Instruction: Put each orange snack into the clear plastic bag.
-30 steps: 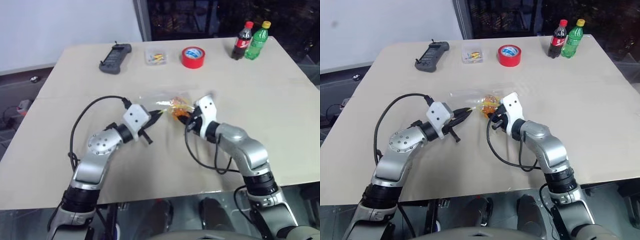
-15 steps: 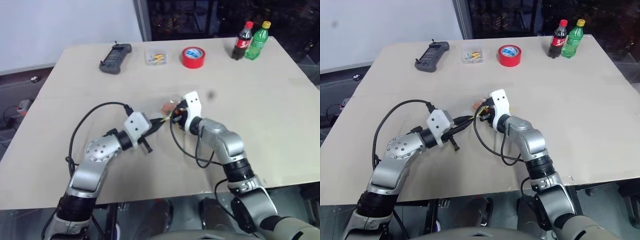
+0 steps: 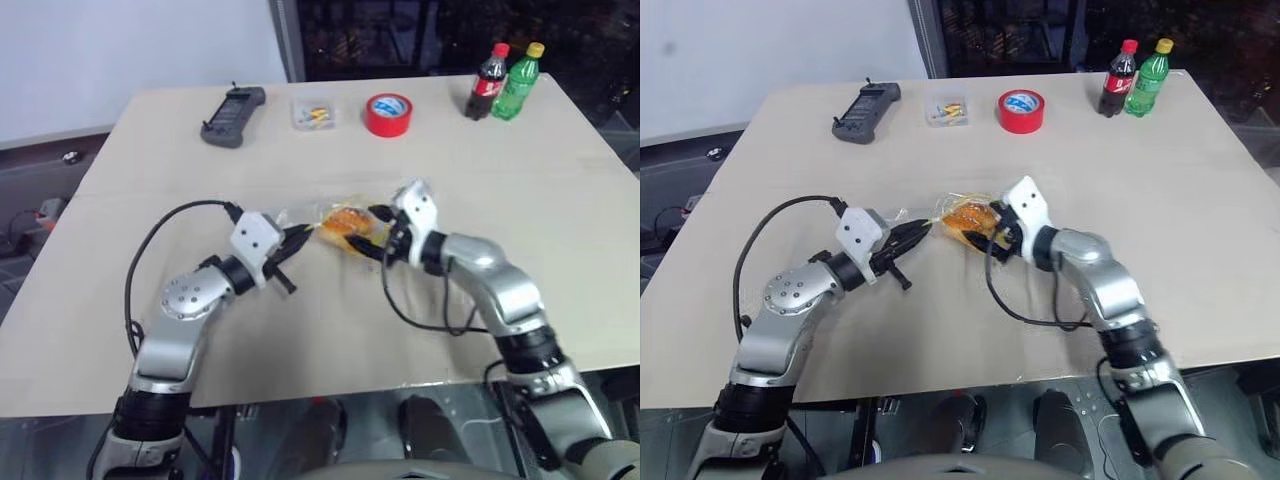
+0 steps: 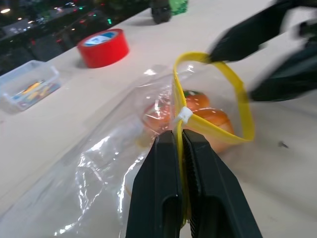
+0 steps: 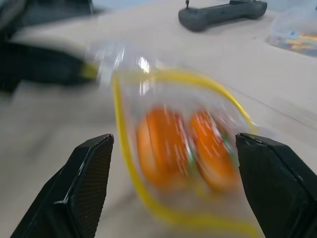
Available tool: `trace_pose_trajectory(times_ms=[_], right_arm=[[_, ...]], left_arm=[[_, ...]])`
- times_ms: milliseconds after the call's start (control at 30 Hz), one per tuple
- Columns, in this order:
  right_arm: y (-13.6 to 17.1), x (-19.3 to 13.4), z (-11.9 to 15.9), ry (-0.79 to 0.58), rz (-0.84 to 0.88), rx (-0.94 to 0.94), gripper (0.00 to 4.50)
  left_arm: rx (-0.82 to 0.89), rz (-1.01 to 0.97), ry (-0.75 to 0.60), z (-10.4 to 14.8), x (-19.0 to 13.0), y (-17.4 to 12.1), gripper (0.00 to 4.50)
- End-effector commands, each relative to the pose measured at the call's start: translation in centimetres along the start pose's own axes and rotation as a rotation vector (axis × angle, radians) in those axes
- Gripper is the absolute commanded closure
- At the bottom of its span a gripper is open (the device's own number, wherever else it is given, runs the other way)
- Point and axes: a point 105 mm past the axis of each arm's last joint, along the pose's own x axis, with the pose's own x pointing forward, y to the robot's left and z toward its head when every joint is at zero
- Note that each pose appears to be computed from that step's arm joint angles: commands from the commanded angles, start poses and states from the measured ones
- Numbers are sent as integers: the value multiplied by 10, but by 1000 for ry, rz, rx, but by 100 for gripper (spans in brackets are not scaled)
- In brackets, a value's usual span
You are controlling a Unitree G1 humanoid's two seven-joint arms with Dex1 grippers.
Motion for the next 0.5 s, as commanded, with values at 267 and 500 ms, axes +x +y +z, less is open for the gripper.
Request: trace_pose_trajectory(times_ms=[267,500], right_arm=[[-32,10,-27,181,-111,-579,50],[-34,26,-14,119,-90,-582,102]], left_arm=[[-14,16,-72,16,-1,11,450],[-9,19,-77,19,-1,12,450]])
